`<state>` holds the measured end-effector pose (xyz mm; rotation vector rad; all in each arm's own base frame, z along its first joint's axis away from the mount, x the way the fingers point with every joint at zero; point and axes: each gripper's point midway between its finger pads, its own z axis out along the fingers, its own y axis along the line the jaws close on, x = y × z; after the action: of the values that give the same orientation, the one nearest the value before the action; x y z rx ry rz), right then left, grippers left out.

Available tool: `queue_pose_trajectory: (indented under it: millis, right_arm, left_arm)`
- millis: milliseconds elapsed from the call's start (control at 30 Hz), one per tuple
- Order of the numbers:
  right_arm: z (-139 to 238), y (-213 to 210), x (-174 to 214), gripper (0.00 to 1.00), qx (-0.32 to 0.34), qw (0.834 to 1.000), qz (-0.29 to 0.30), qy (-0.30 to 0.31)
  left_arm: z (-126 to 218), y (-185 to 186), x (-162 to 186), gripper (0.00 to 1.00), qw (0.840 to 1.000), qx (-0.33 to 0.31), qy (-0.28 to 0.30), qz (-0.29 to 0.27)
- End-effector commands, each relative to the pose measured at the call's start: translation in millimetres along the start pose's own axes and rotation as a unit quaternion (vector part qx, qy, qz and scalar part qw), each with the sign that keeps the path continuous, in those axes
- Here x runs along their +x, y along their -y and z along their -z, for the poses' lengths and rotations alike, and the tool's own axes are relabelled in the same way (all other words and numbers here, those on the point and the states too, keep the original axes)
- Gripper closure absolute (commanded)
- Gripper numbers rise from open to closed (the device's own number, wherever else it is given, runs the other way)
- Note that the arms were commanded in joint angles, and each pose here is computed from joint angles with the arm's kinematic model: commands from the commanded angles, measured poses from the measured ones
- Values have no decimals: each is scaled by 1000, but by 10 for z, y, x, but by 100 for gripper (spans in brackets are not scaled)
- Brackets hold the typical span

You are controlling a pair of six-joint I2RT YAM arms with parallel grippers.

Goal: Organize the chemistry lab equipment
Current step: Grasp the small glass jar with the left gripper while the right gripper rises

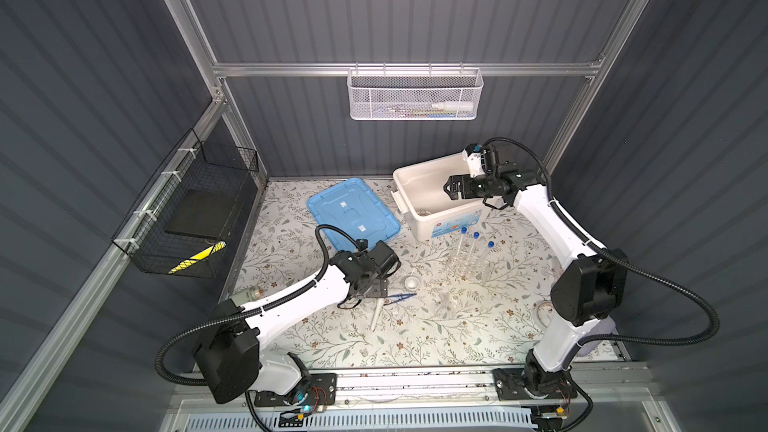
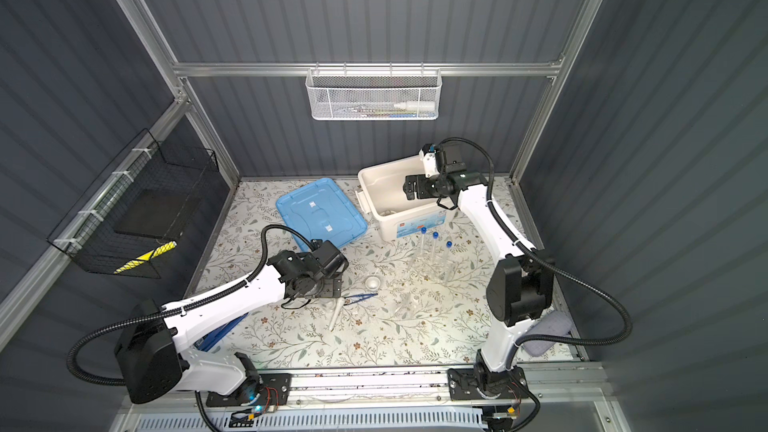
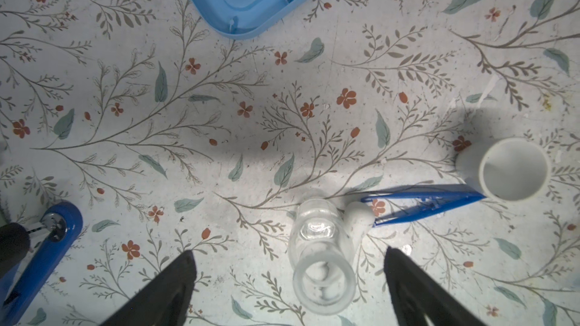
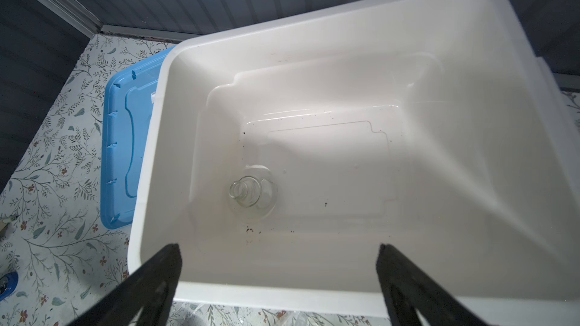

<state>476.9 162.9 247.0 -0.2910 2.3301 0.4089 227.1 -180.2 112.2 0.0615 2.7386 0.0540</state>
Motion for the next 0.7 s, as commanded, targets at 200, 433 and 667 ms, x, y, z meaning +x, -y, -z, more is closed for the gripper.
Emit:
queue_pose_trajectory:
  millis: [200,433,667]
  right_arm:
    - [59,80,9,1,13,1000,-9,6]
    - [65,97,7,1,14,1000,-13,7]
    - [66,111,32,1,16,1000,-16,5]
  left_arm:
    - [-137,50,162,18,1000,6,-30,6]
    - [-237,113,258,30,998,12,-56,1]
    - [-266,122,317,38,998,16,-68,-4]
